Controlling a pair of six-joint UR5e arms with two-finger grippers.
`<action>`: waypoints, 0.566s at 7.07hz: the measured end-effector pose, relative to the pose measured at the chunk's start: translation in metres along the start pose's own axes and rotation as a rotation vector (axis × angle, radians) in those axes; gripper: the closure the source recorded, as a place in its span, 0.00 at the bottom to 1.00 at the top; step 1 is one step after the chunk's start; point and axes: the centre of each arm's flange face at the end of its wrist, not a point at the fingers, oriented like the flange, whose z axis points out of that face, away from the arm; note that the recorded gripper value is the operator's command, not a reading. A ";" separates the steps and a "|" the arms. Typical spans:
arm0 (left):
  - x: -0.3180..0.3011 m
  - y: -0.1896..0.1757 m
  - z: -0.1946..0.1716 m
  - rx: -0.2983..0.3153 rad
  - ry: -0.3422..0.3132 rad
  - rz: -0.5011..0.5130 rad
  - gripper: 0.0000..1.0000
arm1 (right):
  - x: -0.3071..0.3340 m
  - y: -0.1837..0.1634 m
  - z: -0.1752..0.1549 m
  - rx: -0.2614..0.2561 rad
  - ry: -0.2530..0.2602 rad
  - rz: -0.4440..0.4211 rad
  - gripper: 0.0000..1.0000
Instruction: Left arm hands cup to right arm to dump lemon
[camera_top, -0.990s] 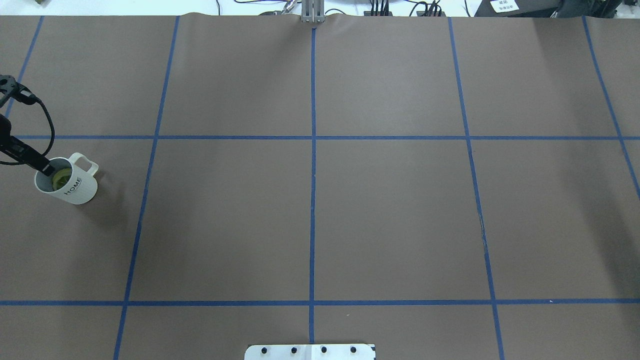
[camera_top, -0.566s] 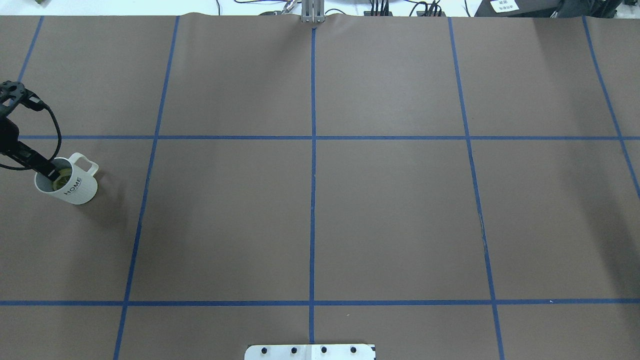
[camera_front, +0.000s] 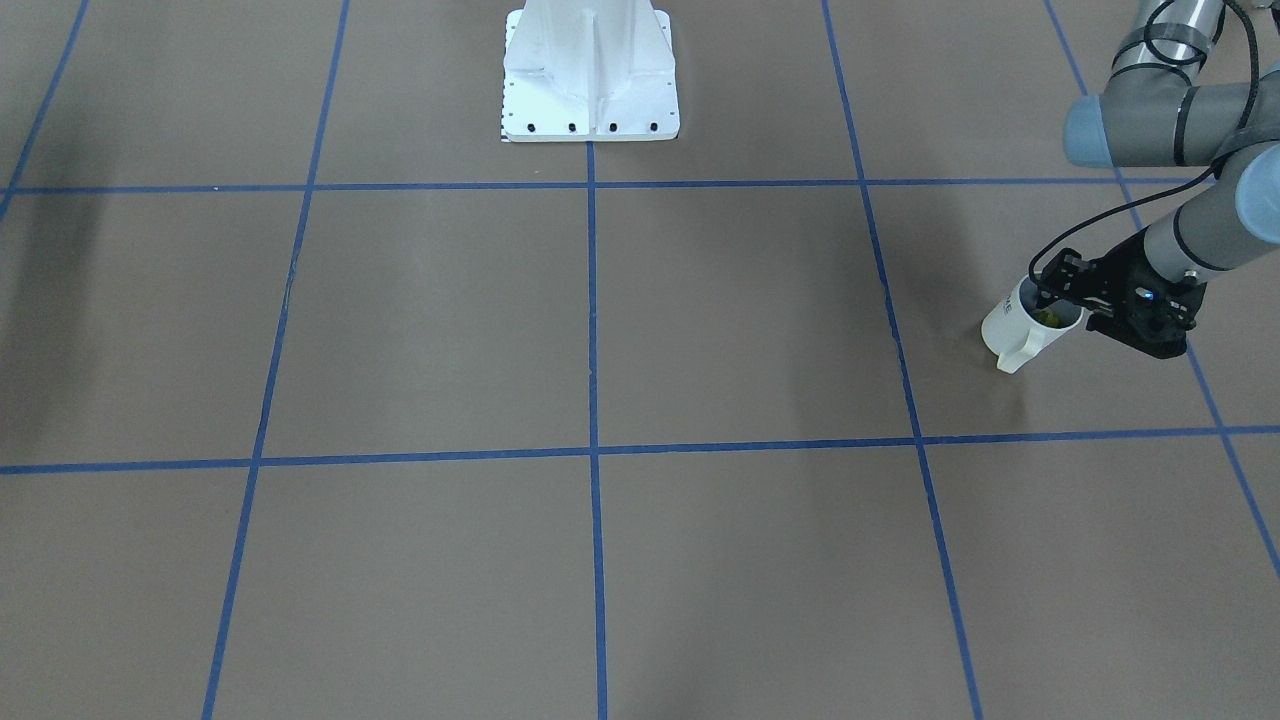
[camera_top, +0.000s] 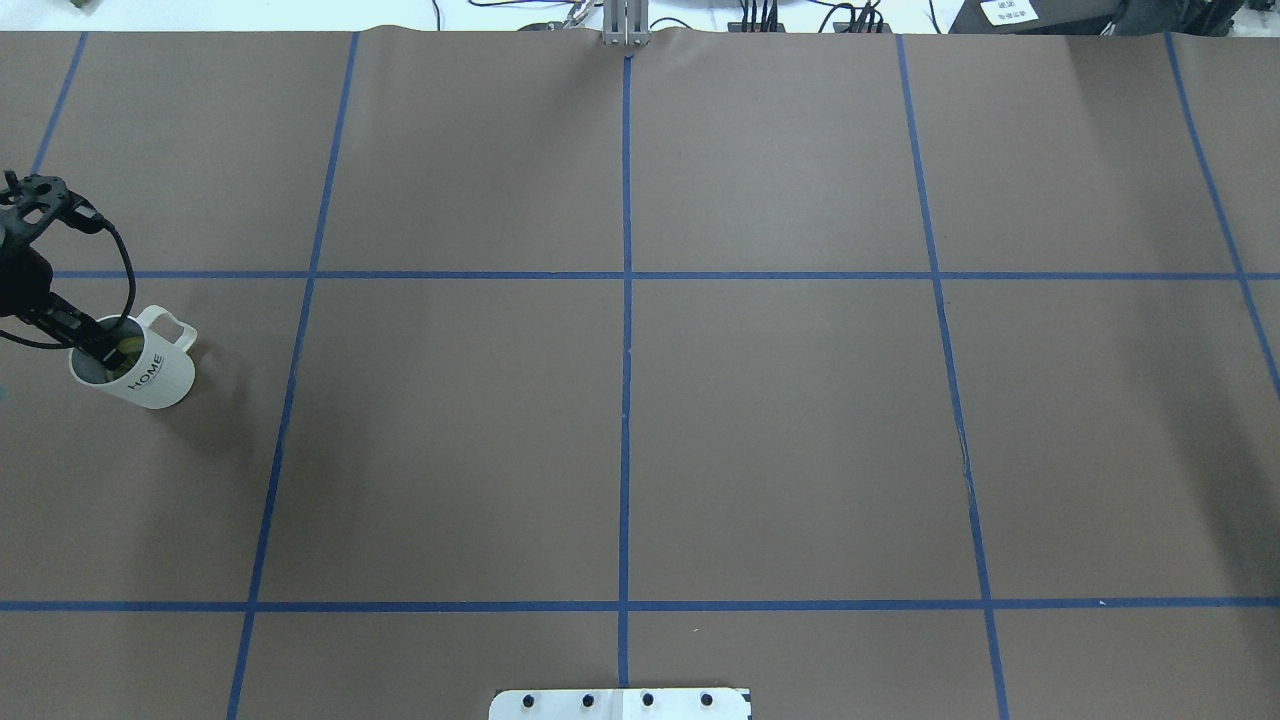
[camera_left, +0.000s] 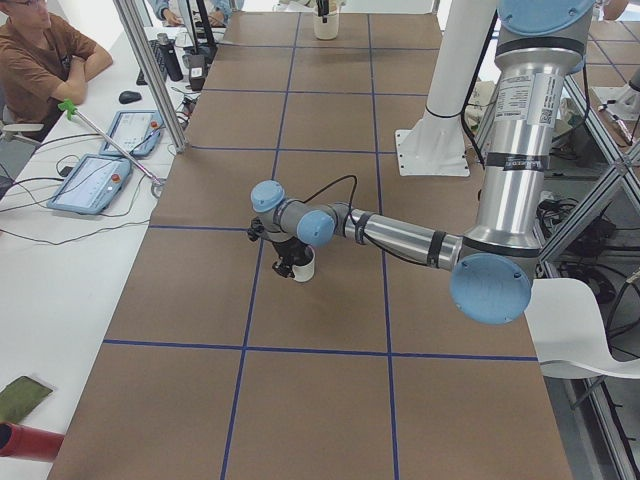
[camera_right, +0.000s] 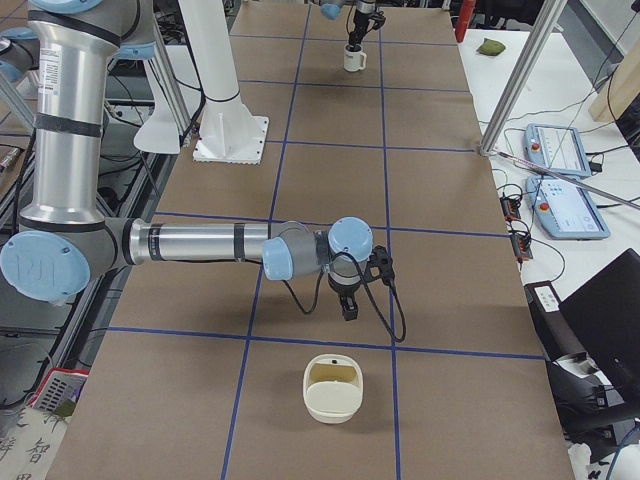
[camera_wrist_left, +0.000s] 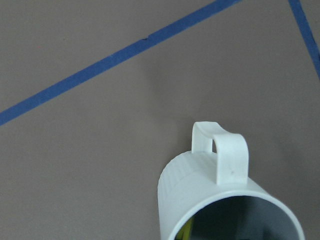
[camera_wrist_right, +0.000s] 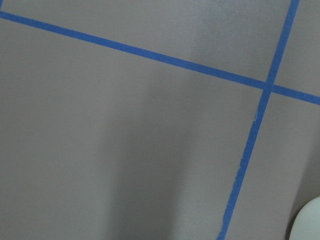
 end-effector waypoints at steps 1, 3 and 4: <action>0.001 -0.001 0.000 0.001 0.001 -0.001 1.00 | 0.000 0.000 0.000 0.001 0.000 -0.002 0.00; 0.014 -0.016 -0.011 0.024 0.010 -0.058 1.00 | -0.001 -0.001 0.000 0.003 0.000 -0.005 0.00; 0.023 -0.022 -0.021 0.037 0.015 -0.089 1.00 | -0.002 -0.001 0.000 0.004 0.000 -0.006 0.00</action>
